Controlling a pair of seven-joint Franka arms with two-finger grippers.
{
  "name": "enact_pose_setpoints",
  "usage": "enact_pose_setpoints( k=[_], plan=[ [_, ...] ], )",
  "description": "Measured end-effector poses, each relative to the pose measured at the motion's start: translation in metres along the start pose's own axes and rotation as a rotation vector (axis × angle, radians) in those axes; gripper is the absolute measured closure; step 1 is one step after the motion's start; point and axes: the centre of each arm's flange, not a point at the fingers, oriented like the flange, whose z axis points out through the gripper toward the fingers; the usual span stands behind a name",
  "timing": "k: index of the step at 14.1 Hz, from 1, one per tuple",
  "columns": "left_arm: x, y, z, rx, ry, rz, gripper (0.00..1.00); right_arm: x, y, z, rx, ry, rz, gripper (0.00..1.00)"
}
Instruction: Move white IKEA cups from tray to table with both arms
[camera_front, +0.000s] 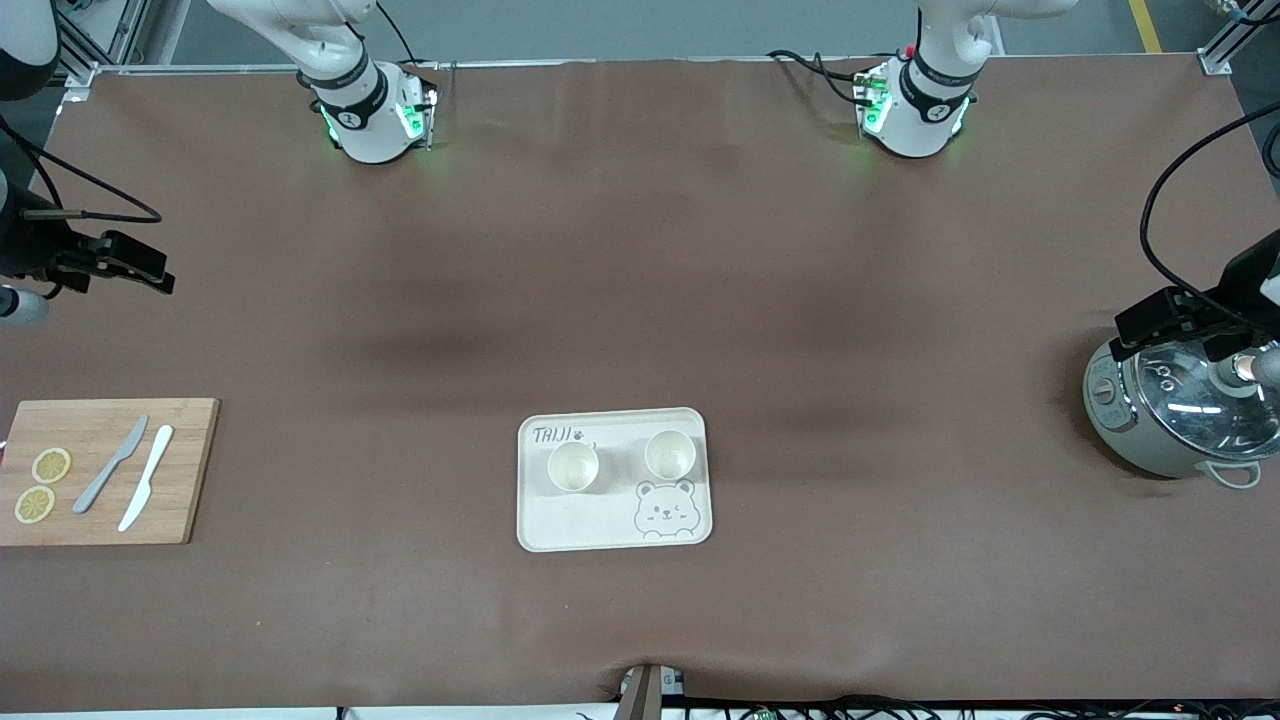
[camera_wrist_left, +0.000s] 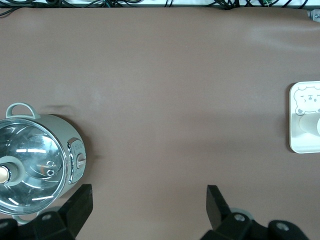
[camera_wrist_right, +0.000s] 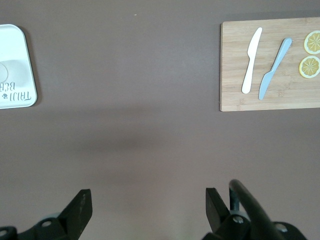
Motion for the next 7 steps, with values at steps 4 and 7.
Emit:
enact_pose_setpoints(
  k=[4,7],
  plan=[
    [0.0000,0.0000,0.0000,0.000,0.000,-0.003,0.00,0.0002,-0.0008,0.0005,0.000,0.000,-0.001,0.00],
    [0.0000,-0.0007,0.0004,0.000,-0.002,-0.007,0.00,0.0002,-0.0009,0.0010,0.000,0.000,-0.002,0.00]
  ],
)
